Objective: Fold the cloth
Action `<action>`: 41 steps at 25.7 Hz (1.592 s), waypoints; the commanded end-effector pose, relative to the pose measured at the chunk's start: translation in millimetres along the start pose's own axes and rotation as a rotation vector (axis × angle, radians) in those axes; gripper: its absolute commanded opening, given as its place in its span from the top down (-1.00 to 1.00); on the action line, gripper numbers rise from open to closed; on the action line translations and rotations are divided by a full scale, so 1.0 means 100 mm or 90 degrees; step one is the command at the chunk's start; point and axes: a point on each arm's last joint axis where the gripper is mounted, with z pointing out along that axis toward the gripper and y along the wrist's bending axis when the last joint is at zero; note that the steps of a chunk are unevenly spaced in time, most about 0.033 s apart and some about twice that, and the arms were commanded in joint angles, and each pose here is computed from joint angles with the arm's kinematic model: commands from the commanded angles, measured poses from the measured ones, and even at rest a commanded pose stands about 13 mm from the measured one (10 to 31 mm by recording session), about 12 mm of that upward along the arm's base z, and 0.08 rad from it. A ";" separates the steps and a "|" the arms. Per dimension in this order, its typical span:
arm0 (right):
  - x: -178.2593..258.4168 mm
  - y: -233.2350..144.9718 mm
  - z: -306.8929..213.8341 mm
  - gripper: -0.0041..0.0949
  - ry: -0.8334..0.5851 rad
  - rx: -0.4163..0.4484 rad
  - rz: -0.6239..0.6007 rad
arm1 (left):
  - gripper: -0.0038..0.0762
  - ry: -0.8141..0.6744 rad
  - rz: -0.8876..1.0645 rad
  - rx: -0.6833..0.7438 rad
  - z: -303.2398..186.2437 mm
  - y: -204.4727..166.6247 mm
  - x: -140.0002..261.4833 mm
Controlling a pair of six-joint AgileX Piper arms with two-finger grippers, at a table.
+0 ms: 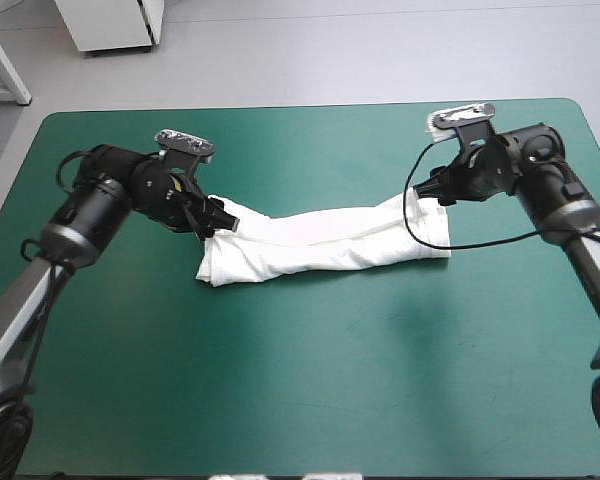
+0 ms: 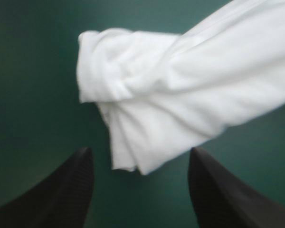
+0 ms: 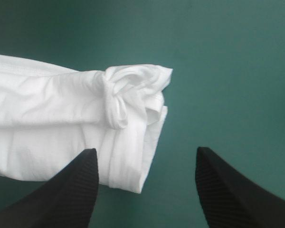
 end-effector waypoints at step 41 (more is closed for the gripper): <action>0.20 -0.60 0.93 -0.38 0.131 -0.236 0.239 | 0.93 0.058 0.057 0.356 1.85 -0.94 -0.57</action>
